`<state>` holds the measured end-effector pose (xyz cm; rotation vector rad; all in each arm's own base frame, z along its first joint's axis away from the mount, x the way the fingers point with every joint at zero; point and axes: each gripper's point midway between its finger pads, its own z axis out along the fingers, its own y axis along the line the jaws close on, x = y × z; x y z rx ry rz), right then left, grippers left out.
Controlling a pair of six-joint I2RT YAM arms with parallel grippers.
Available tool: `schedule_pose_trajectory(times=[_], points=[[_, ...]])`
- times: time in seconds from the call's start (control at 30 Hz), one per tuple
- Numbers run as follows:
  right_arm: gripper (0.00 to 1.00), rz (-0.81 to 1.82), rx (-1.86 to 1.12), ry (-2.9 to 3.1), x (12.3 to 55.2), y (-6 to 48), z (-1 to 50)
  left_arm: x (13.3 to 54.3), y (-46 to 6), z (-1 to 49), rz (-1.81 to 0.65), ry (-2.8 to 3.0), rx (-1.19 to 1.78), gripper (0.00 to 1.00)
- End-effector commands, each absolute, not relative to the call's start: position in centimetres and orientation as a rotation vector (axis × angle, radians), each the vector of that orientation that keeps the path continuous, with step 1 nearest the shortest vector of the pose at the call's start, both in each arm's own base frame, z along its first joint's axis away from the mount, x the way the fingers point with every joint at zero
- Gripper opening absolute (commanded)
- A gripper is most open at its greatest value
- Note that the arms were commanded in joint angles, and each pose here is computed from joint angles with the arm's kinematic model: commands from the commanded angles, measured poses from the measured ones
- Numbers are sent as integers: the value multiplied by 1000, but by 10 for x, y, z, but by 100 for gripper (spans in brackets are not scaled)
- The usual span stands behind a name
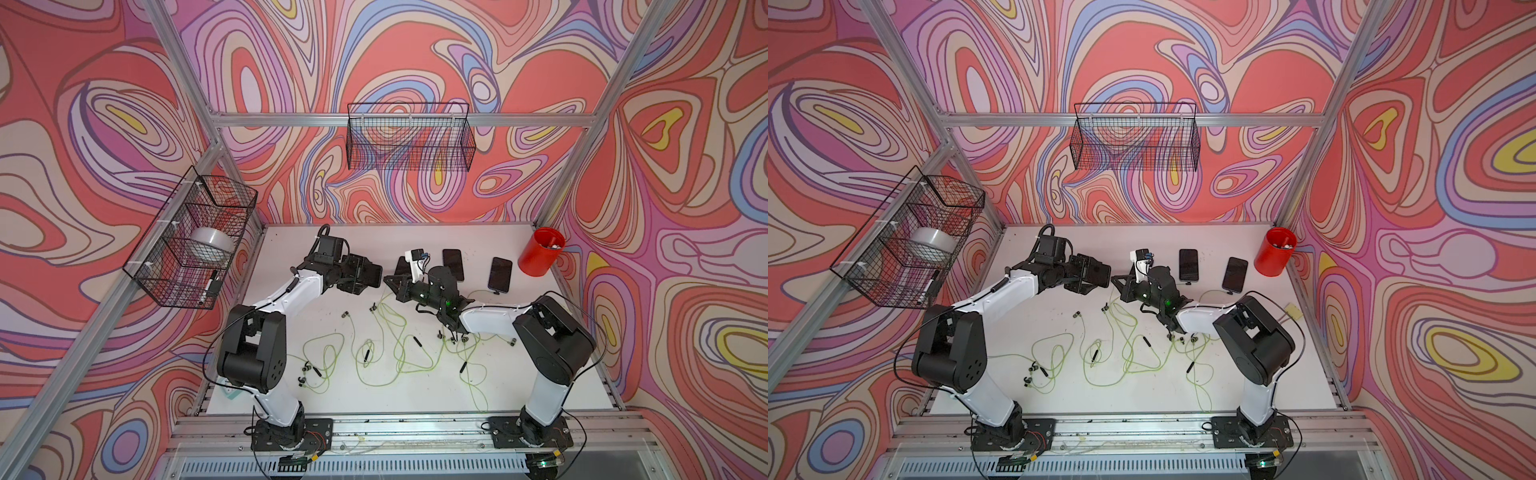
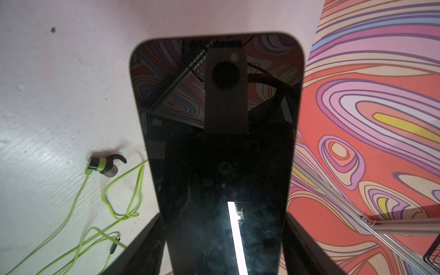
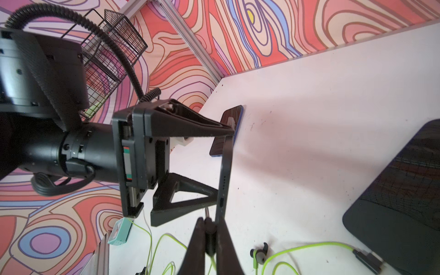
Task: Plug wired earphones into phones
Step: Insert the wired earphone into the phone.
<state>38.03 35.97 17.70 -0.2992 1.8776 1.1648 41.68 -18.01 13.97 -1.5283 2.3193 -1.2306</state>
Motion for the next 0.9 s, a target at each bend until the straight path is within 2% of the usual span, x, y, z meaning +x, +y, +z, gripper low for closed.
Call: schedule_pose_trajectory(times=[0.0,0.87], points=[[0,1150,-313,1878,385,365,174,419,-183,165,-1324,2259,-1476,0],[0,1114,-280,1949,396,368,155,418,-186,174,-1348,2258,-1437,0]])
